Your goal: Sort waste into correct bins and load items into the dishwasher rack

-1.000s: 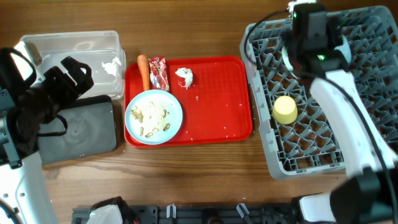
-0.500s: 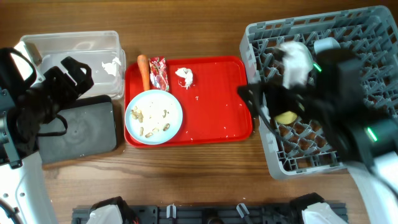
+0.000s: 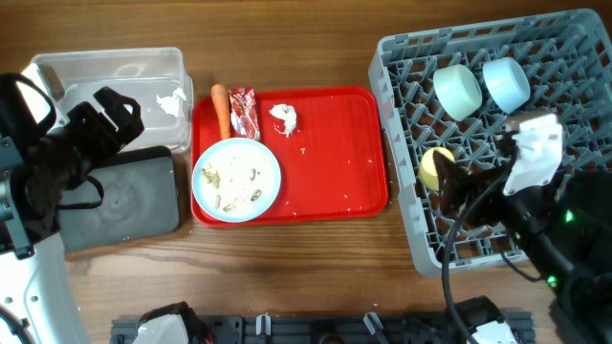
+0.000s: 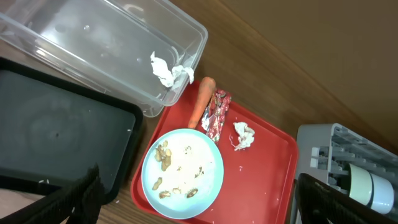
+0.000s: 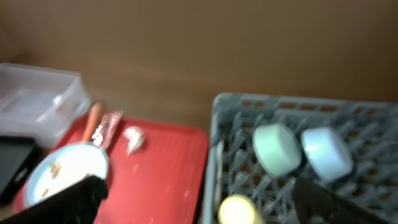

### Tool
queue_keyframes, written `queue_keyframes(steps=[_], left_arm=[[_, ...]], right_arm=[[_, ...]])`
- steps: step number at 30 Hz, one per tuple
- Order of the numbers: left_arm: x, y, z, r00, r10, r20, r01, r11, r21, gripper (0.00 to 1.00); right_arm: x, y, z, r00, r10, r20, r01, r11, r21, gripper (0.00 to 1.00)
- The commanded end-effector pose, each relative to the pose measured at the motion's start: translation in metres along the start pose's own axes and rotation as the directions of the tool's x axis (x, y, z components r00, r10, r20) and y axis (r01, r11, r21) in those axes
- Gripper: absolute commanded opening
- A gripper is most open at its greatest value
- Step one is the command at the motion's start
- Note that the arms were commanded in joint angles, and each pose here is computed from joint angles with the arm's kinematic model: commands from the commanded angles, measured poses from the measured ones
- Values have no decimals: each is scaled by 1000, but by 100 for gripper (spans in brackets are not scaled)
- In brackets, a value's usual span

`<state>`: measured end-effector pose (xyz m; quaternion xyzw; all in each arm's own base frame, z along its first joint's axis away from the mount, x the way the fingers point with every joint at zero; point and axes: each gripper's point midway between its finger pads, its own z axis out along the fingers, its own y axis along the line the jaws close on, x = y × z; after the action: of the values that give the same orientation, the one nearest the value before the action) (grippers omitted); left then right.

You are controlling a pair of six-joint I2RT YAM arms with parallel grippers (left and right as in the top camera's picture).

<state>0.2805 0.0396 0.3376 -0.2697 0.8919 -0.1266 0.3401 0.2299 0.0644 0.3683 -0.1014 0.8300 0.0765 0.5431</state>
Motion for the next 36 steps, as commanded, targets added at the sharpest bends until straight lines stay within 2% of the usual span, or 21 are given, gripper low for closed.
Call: queue_keyframes(steps=[1,8,14,15,17,36], left_arm=[[-5,2,-4,1000,4,21,-4,1000,-10,100],[-5,2,-4,1000,4,21,-4,1000,-10,100],[-5,2,-4,1000,4,22,-4,1000,-10,100],[-5,2,-4,1000,4,21,-4,1000,-10,100],[-5,2,-4,1000,4,22,-4,1000,-10,100],[-5,2,-4,1000,4,21,-4,1000,-10,100]], right_arm=[[27,-27,13,995,2,103,-16,990,141,100],[122,-21,52,962,15,272,-40,996,85,100],[168,-24,75,927,118,356,-146,988,53,100],[170,-28,80,894,165,416,-198,980,37,100],[166,-31,79,879,167,446,-205,978,37,100],[170,-32,81,886,166,433,-206,977,46,100]])
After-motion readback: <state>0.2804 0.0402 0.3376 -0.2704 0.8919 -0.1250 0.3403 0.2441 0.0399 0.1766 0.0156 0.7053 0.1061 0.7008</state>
